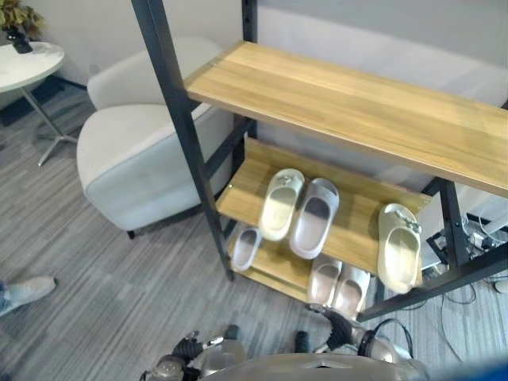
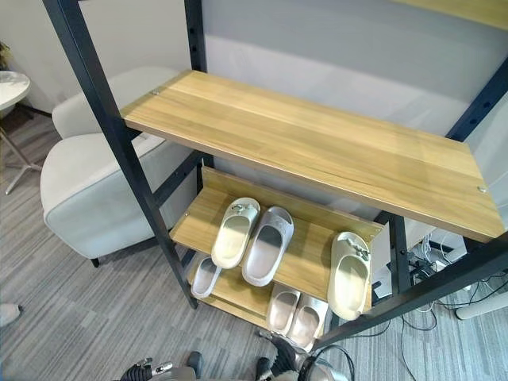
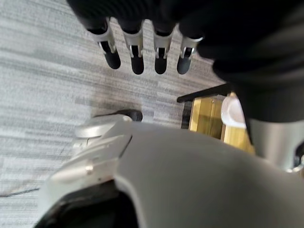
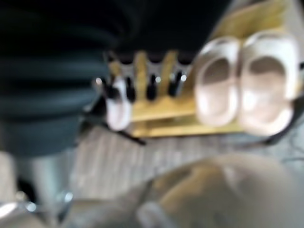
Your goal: Arrange the slippers neatly on the shoe rack.
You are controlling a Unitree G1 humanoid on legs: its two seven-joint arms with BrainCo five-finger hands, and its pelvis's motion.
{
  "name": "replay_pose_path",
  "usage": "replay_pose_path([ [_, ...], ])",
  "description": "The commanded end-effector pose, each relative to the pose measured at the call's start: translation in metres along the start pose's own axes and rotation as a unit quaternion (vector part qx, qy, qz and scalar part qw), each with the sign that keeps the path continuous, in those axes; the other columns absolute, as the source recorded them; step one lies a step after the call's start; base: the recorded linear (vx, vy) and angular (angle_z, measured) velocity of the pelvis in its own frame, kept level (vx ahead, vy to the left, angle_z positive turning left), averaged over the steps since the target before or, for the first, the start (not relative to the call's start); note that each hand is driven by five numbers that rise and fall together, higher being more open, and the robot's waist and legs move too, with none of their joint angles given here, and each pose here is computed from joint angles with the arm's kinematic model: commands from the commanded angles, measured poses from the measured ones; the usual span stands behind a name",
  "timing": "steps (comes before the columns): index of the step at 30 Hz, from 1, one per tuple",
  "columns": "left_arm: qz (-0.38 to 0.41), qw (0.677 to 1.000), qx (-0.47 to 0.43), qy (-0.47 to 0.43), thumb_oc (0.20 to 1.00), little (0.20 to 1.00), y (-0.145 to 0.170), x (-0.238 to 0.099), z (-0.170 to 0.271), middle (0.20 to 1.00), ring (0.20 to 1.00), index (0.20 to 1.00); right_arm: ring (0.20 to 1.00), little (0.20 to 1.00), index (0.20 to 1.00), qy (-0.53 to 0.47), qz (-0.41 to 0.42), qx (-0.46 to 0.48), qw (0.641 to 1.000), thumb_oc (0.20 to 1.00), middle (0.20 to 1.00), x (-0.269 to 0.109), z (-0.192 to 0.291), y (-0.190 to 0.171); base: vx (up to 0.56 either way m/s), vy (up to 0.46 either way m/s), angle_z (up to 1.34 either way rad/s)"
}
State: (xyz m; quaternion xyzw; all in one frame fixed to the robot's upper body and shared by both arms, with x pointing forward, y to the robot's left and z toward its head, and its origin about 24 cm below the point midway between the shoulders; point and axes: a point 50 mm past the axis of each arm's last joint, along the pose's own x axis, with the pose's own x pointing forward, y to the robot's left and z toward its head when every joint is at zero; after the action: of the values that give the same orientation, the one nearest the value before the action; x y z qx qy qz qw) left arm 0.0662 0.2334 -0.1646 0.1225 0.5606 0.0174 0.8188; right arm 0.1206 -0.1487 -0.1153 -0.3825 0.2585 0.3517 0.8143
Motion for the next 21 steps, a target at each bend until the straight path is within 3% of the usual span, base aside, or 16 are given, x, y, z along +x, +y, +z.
replay_pose_path([
  [1,-0.016,0.999,0.033,-0.013,1.000,1.000,-0.014,0.003,0.011,1.000,1.000,1.000,1.000,1.000,1.000,-0.085,-0.106,-0.029,0.990,1.000,1.000,0.007,0.032,-0.051,0.08,0.081,0.01],
  [3,-0.017,0.999,0.020,-0.023,1.000,1.000,-0.016,0.002,0.012,1.000,1.000,1.000,1.000,1.000,1.000,-0.161,-0.164,-0.050,0.972,1.000,1.000,-0.021,0.061,-0.082,0.07,0.073,-0.04],
  [8,-0.017,1.000,0.011,-0.023,1.000,1.000,-0.017,0.003,0.013,1.000,1.000,1.000,1.000,1.000,1.000,-0.158,-0.295,-0.067,0.940,1.000,1.000,-0.050,0.057,-0.128,0.05,0.062,-0.11],
  [14,-0.021,1.000,0.016,-0.009,1.000,1.000,-0.020,0.001,0.006,1.000,1.000,1.000,1.000,1.000,1.000,-0.197,-0.341,-0.087,0.915,1.000,1.000,-0.070,0.070,-0.145,0.02,0.043,-0.02],
  [21,-0.021,1.000,0.019,-0.006,1.000,1.000,-0.021,0.002,0.007,1.000,1.000,1.000,1.000,1.000,1.000,-0.111,-0.359,-0.119,0.919,1.000,1.000,-0.060,0.043,-0.146,0.01,0.011,-0.02],
])
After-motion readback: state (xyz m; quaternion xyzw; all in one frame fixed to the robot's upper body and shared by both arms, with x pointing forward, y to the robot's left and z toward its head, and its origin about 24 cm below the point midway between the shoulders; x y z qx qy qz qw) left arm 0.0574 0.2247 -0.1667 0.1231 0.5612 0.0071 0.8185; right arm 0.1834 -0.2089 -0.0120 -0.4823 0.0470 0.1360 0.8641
